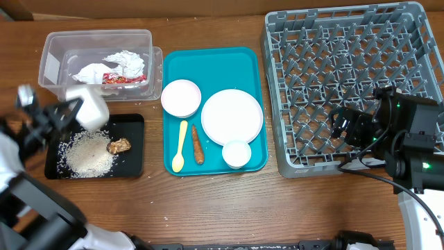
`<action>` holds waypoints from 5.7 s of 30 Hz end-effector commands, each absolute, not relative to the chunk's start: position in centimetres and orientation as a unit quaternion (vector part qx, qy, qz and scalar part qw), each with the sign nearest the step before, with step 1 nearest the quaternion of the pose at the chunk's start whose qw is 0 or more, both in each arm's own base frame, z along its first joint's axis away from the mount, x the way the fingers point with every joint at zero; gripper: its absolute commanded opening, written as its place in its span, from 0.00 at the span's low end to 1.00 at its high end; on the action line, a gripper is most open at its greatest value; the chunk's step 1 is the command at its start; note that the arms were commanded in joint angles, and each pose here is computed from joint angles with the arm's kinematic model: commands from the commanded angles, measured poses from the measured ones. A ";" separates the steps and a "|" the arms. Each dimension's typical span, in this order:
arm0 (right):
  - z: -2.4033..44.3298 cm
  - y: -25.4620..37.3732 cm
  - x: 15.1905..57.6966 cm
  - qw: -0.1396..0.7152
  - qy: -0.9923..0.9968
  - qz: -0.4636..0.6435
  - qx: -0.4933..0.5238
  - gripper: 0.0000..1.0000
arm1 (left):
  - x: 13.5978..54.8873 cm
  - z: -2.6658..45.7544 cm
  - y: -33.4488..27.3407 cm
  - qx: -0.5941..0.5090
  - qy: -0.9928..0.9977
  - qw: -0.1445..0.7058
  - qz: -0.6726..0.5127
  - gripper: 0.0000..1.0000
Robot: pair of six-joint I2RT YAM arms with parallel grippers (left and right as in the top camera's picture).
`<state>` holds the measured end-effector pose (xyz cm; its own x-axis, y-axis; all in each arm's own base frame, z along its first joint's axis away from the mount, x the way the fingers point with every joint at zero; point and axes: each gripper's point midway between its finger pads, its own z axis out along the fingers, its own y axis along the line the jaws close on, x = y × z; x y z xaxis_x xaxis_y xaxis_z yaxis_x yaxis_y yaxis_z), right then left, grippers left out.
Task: Sort waste into correct bins and load items into the dishwasher
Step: 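Place the white bowl back on the teal tray, then grasp the carrot on the teal tray with the left gripper, then drop the carrot onto the black tray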
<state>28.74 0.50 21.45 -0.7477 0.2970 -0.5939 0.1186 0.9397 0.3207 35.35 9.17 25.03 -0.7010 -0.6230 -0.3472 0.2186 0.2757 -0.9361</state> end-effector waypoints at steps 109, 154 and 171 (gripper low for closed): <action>21.7 0.7 27.9 0.321 0.930 0.137 0.115 1.00 | 29.6 1.4 -13.2 -0.028 0.997 0.063 -0.026 0.42; 21.8 0.9 28.1 0.325 0.928 0.143 0.112 1.00 | 27.1 12.6 12.8 -0.425 0.885 0.187 -0.043 0.04; 21.8 0.9 28.0 0.324 0.929 0.143 0.112 1.00 | 27.1 1.6 14.1 -0.453 0.882 0.122 -0.053 0.27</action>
<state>27.69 0.96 20.70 -0.7818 0.3006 -0.5462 0.1250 0.9338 0.3351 27.20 14.40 2.03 -0.5564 -0.8104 -0.1836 -0.7879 0.5847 -0.1933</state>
